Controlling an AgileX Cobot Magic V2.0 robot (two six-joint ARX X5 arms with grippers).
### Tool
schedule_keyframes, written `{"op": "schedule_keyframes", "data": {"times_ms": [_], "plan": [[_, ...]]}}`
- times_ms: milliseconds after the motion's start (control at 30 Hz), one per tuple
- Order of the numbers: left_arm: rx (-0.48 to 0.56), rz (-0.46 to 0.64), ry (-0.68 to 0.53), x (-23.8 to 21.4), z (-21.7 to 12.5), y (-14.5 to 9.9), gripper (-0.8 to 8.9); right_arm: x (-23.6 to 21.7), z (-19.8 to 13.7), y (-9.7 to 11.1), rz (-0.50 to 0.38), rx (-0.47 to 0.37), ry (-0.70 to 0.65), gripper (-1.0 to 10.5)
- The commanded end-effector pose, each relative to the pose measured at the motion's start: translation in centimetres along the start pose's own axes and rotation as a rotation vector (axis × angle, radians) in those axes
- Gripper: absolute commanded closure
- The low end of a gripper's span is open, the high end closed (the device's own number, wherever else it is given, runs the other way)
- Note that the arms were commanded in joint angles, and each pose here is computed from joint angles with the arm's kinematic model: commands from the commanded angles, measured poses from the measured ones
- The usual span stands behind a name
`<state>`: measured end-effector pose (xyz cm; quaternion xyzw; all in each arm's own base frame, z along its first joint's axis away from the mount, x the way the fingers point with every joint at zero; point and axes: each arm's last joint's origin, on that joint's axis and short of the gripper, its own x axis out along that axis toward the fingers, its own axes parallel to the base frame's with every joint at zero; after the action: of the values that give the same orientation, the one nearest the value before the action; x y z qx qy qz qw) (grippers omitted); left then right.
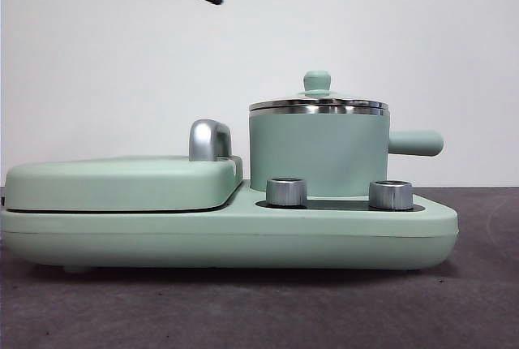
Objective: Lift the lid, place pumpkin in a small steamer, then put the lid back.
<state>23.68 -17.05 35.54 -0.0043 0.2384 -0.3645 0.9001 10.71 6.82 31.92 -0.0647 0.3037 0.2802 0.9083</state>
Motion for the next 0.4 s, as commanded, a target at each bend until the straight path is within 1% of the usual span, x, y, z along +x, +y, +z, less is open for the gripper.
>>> {"op": "schedule_keyframes", "data": {"times_ms": [33,233,400], "plan": [[-0.023,0.001,-0.017,-1.0,-0.4,0.0,5.61,1.0,0.7,0.1,0.017,0.003,-0.008,5.9],[-0.061,0.033,-0.03,-3.7,-2.8,0.4,5.61,3.3,2.2,0.1,0.057,-0.012,-0.043,5.9],[-0.091,0.054,-0.042,-6.1,-4.9,0.6,5.62,4.9,2.9,0.1,0.071,-0.017,-0.059,5.9]]}}
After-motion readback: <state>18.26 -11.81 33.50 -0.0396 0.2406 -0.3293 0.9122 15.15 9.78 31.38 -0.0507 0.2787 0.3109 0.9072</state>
